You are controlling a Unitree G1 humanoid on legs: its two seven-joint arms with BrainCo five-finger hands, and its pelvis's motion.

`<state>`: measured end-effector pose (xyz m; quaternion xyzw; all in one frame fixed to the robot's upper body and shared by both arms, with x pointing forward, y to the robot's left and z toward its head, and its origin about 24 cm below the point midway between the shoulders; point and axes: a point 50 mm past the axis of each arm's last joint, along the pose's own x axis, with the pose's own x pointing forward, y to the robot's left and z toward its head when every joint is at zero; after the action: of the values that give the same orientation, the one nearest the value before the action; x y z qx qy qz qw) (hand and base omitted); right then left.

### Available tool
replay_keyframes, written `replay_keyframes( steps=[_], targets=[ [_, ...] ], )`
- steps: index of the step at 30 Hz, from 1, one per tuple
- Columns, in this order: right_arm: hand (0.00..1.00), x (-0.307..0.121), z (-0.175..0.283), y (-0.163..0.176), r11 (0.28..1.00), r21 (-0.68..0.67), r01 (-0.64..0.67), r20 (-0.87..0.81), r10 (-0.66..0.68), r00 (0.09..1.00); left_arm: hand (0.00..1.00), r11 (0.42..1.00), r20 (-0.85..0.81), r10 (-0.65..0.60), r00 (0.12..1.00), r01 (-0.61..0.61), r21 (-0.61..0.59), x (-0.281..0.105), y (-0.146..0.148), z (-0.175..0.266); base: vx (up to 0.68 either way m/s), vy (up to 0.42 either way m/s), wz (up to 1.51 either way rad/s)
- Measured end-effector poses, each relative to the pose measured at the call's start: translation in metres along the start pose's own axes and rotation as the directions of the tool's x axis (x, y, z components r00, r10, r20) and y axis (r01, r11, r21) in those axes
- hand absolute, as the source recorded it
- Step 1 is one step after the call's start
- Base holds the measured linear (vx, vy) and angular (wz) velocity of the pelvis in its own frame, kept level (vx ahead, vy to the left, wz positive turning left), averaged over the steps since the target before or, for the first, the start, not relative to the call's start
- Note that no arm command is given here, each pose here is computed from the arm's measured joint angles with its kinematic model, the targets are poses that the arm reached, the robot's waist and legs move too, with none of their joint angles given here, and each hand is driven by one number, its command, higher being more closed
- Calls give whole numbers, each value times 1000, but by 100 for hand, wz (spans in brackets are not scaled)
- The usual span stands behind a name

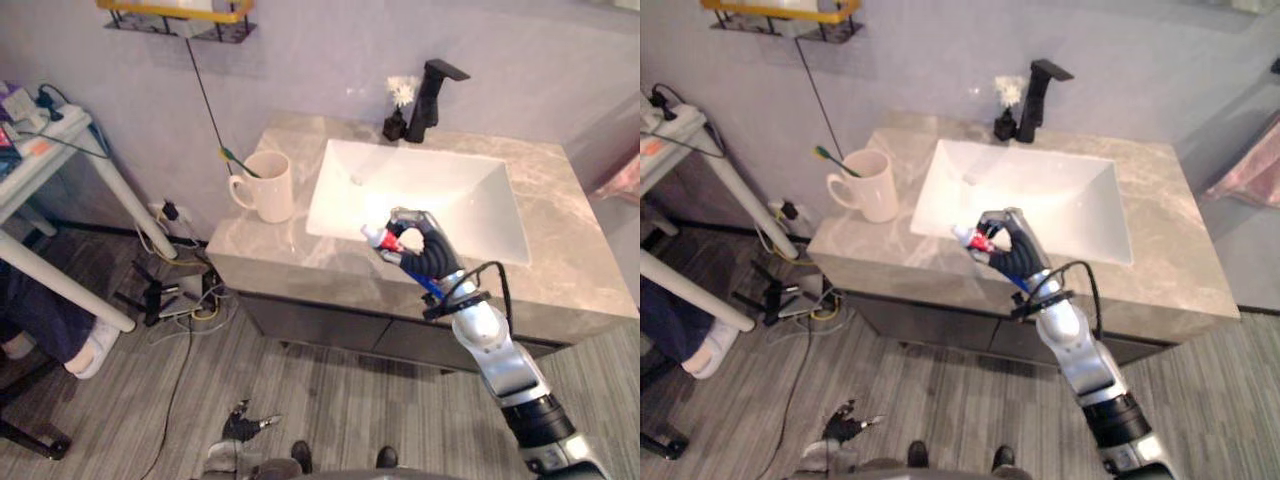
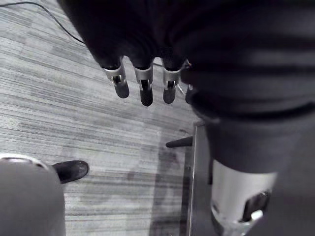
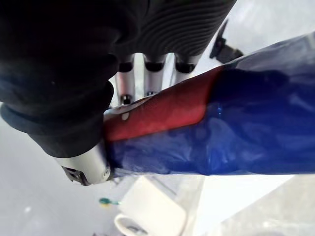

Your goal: Organize washtable

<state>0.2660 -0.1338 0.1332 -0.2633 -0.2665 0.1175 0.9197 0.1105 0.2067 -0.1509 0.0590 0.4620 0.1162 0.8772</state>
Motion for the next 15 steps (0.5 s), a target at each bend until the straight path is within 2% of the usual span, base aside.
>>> replay_keyframes(
  steps=[4,8,10,12,15],
  targets=[
    [100,0,8,-1,999,24,31,35,-32,999,0,994,-23,96,995,-97,-55,-4,18,-11,-10,-8,0],
    [100,-4,15,-2,998,36,45,77,-48,996,0,952,72,271,960,-256,-167,-14,55,2,3,-19,6],
    [100,-3,16,-3,998,36,50,86,-53,995,0,915,167,367,915,-322,-242,-21,74,23,-13,-22,7],
    [100,-4,16,-6,997,34,70,82,-72,994,0,872,332,467,820,-364,-327,-36,94,62,-16,-8,1],
    [100,-5,14,-10,994,40,103,72,-105,992,0,849,515,520,682,-342,-404,-61,103,106,-20,-15,4]
  ],
)
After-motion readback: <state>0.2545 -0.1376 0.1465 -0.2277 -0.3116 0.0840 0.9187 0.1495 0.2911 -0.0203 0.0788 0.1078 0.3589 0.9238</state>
